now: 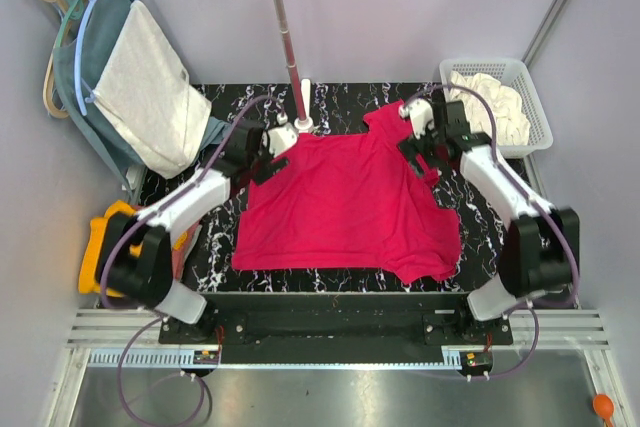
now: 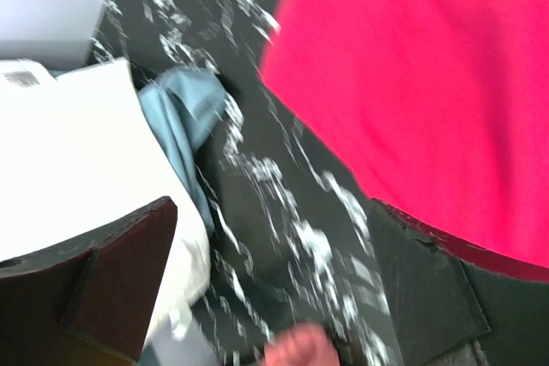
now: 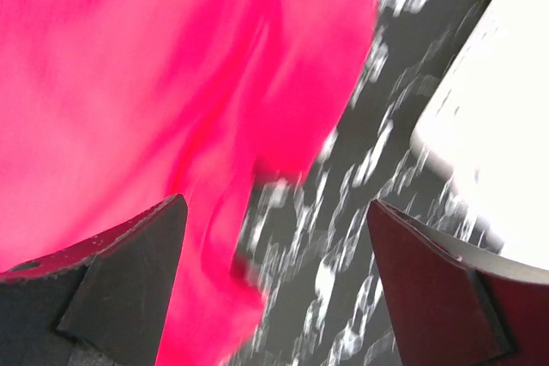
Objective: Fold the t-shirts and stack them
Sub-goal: Flatten the tshirt out
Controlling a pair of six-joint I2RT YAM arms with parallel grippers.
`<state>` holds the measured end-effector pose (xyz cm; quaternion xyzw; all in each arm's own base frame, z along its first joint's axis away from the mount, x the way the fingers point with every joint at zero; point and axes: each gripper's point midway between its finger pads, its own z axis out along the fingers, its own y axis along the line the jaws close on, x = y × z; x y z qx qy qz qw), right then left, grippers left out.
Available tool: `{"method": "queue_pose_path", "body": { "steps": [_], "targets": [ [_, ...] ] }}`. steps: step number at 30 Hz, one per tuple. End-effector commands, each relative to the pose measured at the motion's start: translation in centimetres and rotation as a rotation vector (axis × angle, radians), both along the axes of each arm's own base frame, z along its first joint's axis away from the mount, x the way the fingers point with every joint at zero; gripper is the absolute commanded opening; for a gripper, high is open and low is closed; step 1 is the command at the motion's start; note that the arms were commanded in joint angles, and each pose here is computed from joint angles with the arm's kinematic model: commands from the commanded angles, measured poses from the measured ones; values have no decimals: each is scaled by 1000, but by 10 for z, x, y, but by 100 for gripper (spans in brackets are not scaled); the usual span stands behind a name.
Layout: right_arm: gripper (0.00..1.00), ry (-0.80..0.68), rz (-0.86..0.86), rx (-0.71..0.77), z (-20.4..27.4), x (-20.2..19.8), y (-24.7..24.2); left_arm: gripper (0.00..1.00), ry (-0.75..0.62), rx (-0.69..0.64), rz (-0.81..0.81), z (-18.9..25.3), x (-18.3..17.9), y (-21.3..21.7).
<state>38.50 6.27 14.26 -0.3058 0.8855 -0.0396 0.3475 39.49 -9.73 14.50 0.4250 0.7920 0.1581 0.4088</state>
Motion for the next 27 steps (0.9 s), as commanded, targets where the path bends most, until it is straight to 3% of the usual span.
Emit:
{"method": "queue_pose_path", "body": {
  "steps": [1, 11, 17, 27],
  "targets": [
    [93, -242, -70, 61, 37, 95, 13, 99, -199, -91, 93, 31, 72, -1],
    [92, -230, -66, 14, -28, 179, 24, 99, -143, -36, 105, -17, 136, 1],
    [91, -211, -55, -4, -54, 195, 25, 99, -86, 9, 95, -46, 154, 3],
    [91, -196, -37, -9, -71, 203, 26, 99, -29, 85, 74, -79, 152, 14]
  ]
}}
